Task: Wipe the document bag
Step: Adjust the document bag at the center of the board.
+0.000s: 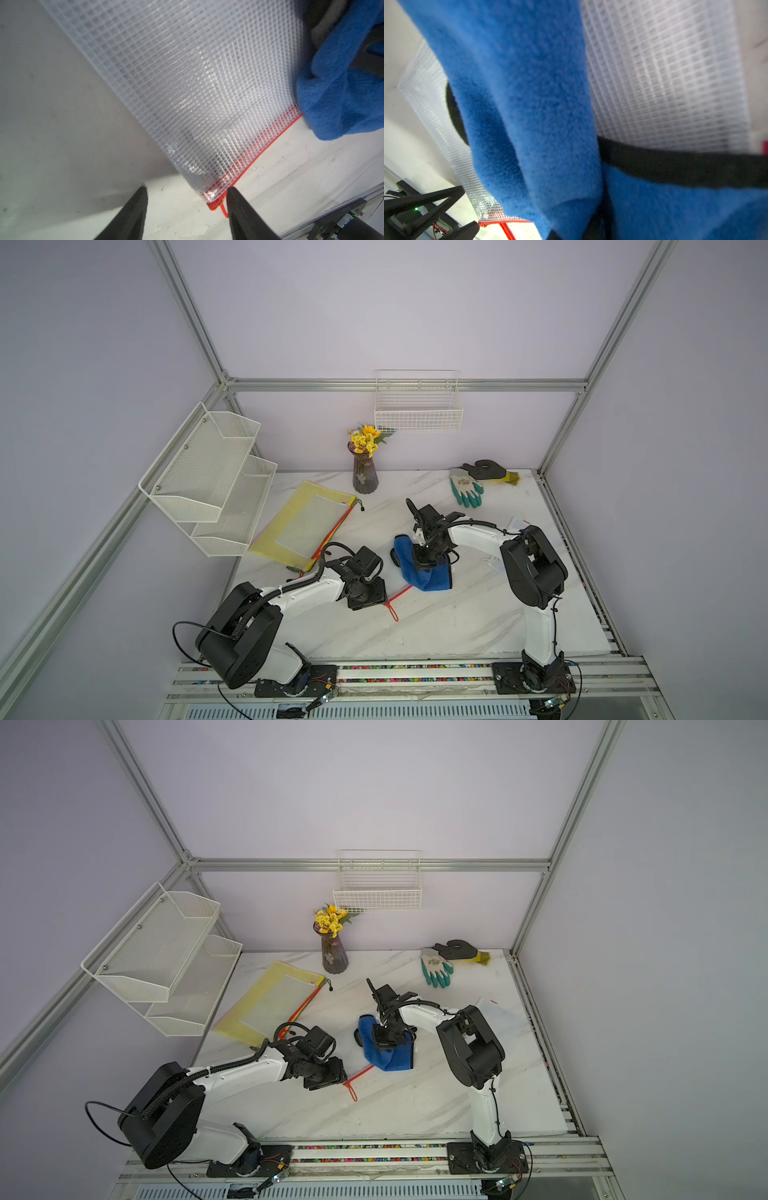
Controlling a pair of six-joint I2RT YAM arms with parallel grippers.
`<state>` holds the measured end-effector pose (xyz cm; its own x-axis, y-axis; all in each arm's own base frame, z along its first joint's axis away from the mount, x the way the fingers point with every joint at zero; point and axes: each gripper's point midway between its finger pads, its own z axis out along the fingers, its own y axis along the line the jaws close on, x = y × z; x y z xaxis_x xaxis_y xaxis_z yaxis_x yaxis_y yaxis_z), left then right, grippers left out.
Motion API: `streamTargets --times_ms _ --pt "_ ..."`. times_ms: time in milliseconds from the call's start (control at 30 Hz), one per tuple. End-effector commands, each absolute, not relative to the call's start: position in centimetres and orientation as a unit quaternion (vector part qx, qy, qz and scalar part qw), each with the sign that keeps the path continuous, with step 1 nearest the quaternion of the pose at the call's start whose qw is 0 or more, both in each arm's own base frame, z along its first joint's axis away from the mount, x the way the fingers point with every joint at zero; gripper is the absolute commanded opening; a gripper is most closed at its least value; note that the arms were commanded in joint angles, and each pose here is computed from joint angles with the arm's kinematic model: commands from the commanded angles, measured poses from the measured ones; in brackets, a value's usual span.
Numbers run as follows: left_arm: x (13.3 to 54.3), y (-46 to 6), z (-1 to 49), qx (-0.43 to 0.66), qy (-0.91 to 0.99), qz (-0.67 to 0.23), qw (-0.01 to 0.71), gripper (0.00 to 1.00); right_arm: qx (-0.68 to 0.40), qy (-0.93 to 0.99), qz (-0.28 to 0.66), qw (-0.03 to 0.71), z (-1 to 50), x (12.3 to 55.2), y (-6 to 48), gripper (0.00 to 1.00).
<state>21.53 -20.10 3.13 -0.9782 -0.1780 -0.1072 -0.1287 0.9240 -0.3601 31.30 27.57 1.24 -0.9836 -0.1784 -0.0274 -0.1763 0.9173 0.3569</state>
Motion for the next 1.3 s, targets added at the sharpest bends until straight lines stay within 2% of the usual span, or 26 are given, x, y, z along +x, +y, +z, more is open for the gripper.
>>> streamTargets --times_ms 0,100,167,333,600,667,767,967,1167,1267 --pt "22.6 -20.4 2.1 -0.096 0.976 -0.177 0.083 0.62 0.09 -0.988 -0.092 0.091 -6.3 27.1 24.0 0.0" --pt "22.5 -20.9 1.1 -0.1 0.975 -0.184 0.071 0.59 0.093 -0.987 -0.092 0.091 -6.3 27.0 24.0 0.0" --pt "22.3 -21.0 0.6 -0.105 0.974 -0.188 0.066 0.52 0.094 -0.987 -0.094 0.091 -6.2 27.0 24.0 0.0" --pt "22.0 -20.7 0.6 -0.119 0.972 -0.191 0.073 0.26 0.097 -0.986 -0.097 0.09 -6.0 26.8 23.9 0.0" --pt "22.6 -20.8 1.6 -0.118 0.97 -0.19 0.095 0.08 0.099 -0.986 -0.105 0.084 -5.6 26.7 24.0 0.0" --pt "22.9 -20.9 1.9 -0.114 0.97 -0.188 0.1 0.01 0.098 -0.986 -0.108 0.081 -5.3 26.8 24.1 0.0" --pt "23.5 -20.8 2.9 -0.107 0.971 -0.182 0.116 0.0 0.093 -0.986 -0.121 0.062 -3.5 27.5 24.7 0.0" --pt "25.5 -19.6 8.1 -0.073 0.969 -0.154 0.181 0.0 0.067 -0.982 -0.176 -0.028 5.4 31.6 25.9 0.0" --pt "28.2 -18.2 13.7 -0.001 0.97 -0.086 0.228 0.0 0.035 -0.978 -0.185 -0.087 11.2 34.4 23.2 0.0" --pt "29.7 -18.2 17.6 0.078 0.96 -0.049 0.263 0.0 0.018 -0.977 -0.177 -0.117 13.0 35.1 21.6 0.0"
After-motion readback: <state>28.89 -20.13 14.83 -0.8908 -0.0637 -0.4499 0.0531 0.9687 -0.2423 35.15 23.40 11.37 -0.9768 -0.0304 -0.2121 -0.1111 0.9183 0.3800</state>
